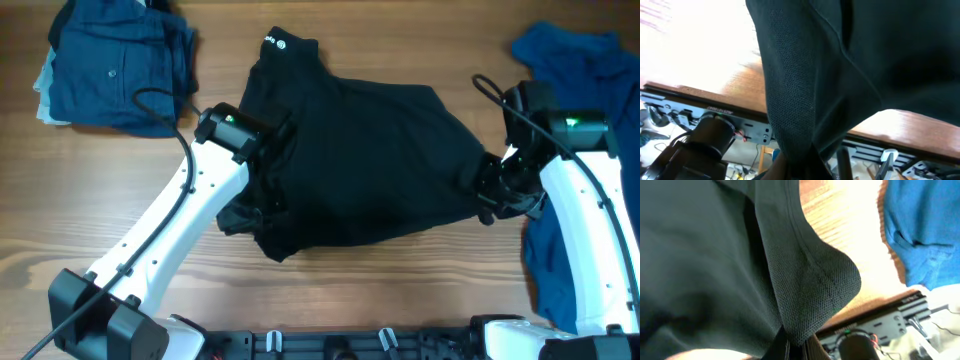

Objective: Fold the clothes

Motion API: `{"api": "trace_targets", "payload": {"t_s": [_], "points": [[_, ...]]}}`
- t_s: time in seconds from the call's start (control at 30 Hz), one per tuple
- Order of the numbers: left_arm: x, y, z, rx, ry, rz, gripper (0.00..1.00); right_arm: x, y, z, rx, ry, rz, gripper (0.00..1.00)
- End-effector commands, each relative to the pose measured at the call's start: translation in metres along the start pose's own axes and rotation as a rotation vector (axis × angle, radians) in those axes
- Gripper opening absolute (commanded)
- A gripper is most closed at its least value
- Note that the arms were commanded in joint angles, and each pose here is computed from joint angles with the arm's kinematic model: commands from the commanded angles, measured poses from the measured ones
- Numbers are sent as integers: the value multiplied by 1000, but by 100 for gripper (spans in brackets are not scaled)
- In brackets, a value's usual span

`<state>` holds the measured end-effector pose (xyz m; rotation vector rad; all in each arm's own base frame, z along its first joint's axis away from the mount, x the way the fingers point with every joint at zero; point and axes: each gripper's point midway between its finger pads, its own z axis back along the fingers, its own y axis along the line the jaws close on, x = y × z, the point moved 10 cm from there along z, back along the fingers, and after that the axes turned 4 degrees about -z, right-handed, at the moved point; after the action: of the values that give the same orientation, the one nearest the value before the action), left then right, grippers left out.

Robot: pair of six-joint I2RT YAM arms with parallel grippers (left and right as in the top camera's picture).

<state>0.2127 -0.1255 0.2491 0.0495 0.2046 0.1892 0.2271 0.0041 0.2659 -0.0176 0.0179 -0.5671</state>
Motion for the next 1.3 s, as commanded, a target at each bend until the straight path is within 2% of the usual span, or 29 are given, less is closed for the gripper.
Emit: {"api": "trace_targets", "payload": {"t_s": [0.0, 0.1, 0.23, 0.53, 0.9, 1.17, 1.27], "points": [[6, -1, 1, -6, -63, 20, 14, 6, 1, 0, 14, -47, -41, 5], [13, -6, 1, -37, -111, 17, 13, 10, 4, 1, 35, -77, -42, 7], [24, -10, -1, -36, -180, 18, 4, 16, 7, 2, 62, -116, -44, 7], [48, -10, 2, 27, -367, 50, 4, 32, 14, 2, 91, -237, -85, 8], [83, 7, 10, -24, -482, 115, 4, 33, 14, -56, 70, -227, -129, 11], [114, 11, -15, 7, -437, 169, 4, 40, 14, -69, 27, -249, -137, 20], [122, 6, -27, 21, -416, 167, 4, 44, 16, -73, 30, -253, -137, 20]]}}
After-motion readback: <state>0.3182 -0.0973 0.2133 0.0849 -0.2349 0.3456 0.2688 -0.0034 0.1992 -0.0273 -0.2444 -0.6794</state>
